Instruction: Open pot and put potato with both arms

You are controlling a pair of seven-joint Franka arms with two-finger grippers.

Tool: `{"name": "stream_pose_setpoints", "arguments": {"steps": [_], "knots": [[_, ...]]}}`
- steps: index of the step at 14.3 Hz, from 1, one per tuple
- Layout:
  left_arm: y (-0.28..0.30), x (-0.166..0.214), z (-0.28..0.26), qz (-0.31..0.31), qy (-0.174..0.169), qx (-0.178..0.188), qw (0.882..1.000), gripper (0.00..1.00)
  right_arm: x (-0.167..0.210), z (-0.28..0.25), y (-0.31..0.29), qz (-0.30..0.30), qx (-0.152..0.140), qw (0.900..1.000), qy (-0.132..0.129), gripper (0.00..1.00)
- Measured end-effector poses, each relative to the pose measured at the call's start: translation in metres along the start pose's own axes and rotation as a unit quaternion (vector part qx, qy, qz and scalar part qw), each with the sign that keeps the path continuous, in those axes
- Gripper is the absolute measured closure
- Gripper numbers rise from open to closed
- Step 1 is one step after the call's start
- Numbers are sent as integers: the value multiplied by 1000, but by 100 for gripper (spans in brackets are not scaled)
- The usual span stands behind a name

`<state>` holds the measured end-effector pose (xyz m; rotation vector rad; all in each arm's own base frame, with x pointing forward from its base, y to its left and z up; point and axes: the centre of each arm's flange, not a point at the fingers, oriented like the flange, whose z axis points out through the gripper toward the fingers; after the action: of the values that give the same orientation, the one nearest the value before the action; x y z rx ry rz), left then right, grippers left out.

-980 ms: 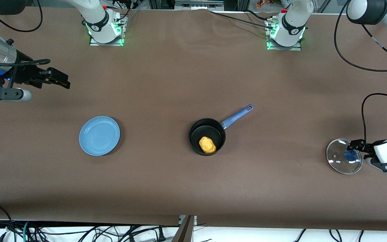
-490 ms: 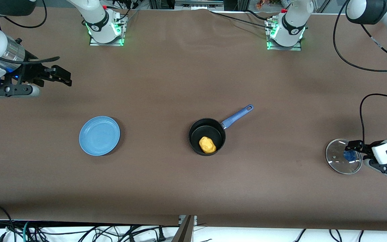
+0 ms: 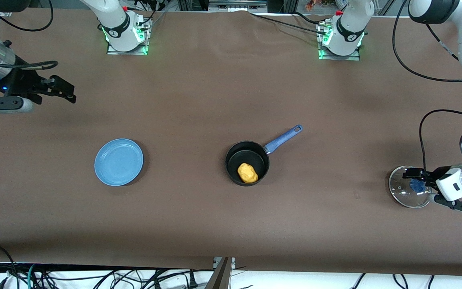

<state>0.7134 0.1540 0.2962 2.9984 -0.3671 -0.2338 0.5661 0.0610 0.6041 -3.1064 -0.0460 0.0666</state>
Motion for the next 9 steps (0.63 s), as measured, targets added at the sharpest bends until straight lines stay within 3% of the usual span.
{"name": "stream_pose_setpoints", "arguments": {"steps": [9], "knots": [[86,6,-57,-73,-28,8,997,1,1,-4,4,-20,-8,1000,6,0]]}}
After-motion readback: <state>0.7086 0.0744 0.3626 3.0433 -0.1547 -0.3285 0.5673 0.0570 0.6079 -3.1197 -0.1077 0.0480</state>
